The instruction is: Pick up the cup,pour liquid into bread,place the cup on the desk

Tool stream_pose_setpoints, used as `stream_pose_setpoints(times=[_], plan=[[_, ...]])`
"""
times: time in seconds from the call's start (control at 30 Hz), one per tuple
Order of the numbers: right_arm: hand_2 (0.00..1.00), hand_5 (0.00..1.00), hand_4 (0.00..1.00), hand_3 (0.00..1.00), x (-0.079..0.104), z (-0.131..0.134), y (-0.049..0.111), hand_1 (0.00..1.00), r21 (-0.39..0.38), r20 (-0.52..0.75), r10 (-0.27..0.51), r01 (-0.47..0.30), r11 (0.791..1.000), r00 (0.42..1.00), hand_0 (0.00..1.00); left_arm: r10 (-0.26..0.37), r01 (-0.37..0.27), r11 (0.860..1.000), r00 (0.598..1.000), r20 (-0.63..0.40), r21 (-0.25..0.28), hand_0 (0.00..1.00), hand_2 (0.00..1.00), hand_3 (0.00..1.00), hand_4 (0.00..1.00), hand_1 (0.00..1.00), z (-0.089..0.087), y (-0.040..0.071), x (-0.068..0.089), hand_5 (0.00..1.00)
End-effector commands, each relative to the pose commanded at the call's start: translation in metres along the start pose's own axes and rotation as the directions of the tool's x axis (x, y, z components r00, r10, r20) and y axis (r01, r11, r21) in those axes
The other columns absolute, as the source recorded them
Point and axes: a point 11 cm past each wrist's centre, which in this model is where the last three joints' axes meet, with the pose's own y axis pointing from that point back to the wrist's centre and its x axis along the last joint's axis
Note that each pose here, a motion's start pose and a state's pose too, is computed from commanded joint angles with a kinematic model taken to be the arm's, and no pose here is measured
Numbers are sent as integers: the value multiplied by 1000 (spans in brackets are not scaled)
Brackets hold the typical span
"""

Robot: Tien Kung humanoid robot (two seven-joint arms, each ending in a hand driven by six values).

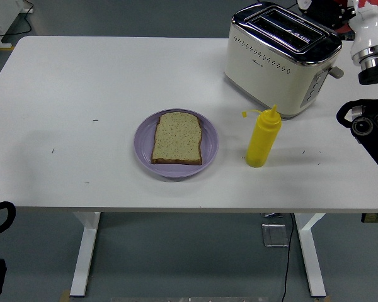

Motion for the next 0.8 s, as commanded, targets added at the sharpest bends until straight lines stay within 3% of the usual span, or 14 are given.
stream_pose_setpoints(times=[0.2, 0.37, 0.67, 0.8], plan=[[242, 115, 518, 332, 7, 47, 19, 113, -170, 211, 19, 17, 985, 977, 69, -3, 3, 1000, 1000, -2, -1, 786, 734, 685, 568, 730, 0, -1, -2, 998], [242, 112, 520, 333, 7, 72, 35, 117, -246, 378, 55, 43, 968, 924, 73, -2, 2, 1000, 1000, -3, -3, 784, 733, 683, 568, 729, 1, -1, -2, 998], [246, 93, 484, 333, 3, 106, 63, 119, -331, 642, 152, 93, 939, 751, 82, -5, 5, 1000, 1000, -5, -3, 784, 731, 679, 571, 727, 1, -1, -3, 998], [246, 93, 484, 333, 6, 119, 74, 119, -330, 603, 173, 47, 943, 779, 82, -5, 5, 1000, 1000, -4, -3, 784, 731, 679, 571, 727, 1, -2, -3, 998]])
